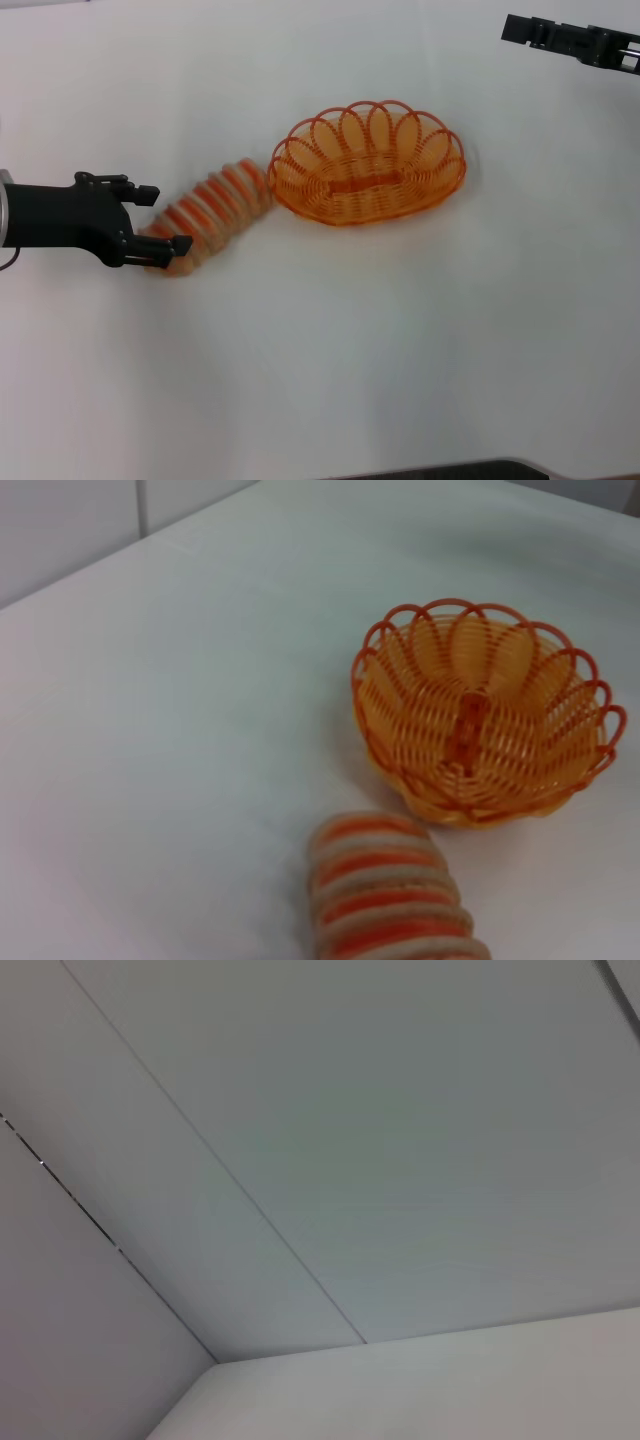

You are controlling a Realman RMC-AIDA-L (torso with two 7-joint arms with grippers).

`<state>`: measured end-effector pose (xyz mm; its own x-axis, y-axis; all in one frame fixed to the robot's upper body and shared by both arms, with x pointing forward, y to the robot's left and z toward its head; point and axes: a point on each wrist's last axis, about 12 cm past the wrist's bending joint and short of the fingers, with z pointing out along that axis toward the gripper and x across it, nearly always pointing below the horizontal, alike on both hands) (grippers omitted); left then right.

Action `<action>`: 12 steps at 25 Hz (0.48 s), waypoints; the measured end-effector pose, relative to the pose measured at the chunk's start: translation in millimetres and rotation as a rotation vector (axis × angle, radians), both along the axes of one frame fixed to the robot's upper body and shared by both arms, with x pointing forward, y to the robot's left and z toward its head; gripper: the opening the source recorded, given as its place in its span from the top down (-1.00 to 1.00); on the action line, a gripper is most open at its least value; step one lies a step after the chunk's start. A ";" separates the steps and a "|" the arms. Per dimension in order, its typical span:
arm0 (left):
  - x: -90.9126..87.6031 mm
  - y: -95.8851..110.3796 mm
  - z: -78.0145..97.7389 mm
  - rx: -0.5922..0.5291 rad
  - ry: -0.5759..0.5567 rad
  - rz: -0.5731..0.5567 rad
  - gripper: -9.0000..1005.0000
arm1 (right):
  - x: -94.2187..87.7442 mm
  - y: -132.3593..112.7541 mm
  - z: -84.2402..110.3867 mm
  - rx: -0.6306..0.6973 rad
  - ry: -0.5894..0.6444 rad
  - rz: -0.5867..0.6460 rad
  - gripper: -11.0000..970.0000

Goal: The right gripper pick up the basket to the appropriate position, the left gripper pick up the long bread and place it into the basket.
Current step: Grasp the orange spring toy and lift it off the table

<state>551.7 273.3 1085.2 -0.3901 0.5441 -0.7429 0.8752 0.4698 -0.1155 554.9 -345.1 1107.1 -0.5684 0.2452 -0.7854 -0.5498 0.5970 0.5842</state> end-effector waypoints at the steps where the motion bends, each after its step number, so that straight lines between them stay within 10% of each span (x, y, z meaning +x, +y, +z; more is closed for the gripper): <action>1: 0.2 0.3 -0.3 0.002 -0.001 0.003 -0.56 | 0.0 0.0 -0.2 -0.001 0.000 -0.001 -0.90; 12: -1.4 -0.4 -5.8 0.017 0.008 0.003 -0.56 | -0.5 1.3 -1.5 -0.006 -0.005 0.004 -0.89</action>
